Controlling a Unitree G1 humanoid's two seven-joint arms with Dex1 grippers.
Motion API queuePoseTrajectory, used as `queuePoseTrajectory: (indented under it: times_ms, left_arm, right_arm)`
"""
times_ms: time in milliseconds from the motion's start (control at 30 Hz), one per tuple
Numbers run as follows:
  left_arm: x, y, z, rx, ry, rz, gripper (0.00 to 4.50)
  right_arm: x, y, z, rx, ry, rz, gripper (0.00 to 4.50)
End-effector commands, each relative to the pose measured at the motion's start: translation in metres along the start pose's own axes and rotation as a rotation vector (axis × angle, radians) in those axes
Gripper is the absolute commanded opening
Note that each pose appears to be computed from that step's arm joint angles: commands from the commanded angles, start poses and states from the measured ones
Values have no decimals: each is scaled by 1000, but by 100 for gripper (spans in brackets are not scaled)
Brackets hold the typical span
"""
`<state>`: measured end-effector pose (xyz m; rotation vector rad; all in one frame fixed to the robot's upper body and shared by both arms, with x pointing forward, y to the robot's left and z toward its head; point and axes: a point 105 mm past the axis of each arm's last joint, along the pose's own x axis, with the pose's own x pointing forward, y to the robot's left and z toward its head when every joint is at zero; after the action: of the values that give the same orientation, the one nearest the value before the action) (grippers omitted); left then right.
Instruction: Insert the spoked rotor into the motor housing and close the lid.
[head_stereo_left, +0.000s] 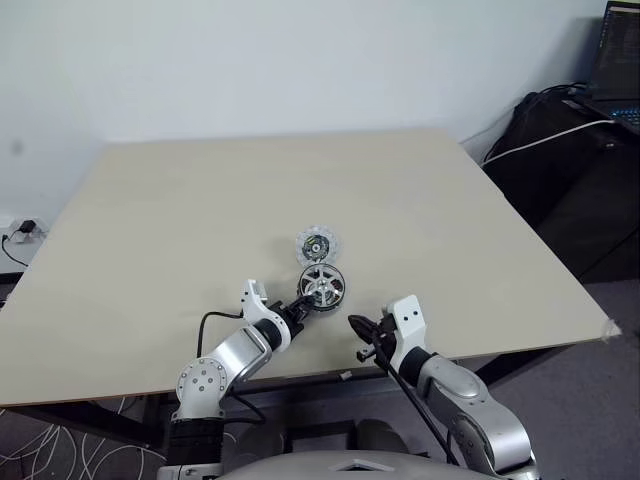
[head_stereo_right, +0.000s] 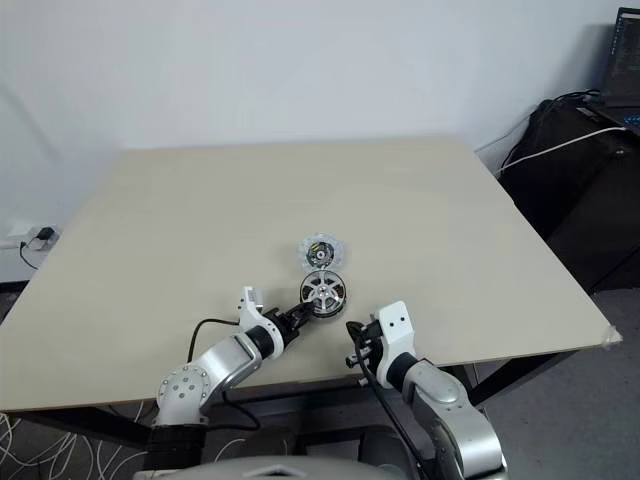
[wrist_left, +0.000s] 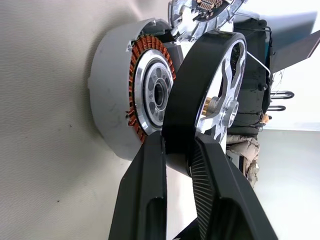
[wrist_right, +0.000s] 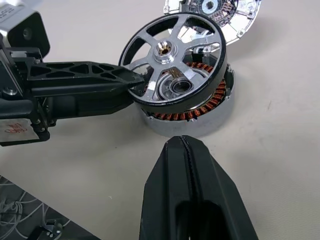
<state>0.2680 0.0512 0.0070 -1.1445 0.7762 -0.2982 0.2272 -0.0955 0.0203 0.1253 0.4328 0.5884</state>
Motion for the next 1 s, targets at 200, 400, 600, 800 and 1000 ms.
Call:
queuePoseTrajectory:
  times_ms: [200,400,600,800,1000]
  left_arm:
    - [10,-30,-7,-39,-6,-97,337]
    - [-4,-32,1,13,-55,-105,400]
    - [-28,-24,8,37,-115,-66,400]
    - [-50,-31,26,416,-258,-75,400]
    - [-57,-5,47,888,-447,48,274]
  right_arm:
    - [0,4,14,-19,-51,8,0]
    - [0,3,14,-19,-48,3,0]
    - [1,3,13,-18,-44,7,0]
    - [8,0,28,-30,-108,-10,0]
    - [33,8,49,-72,-148,29,0]
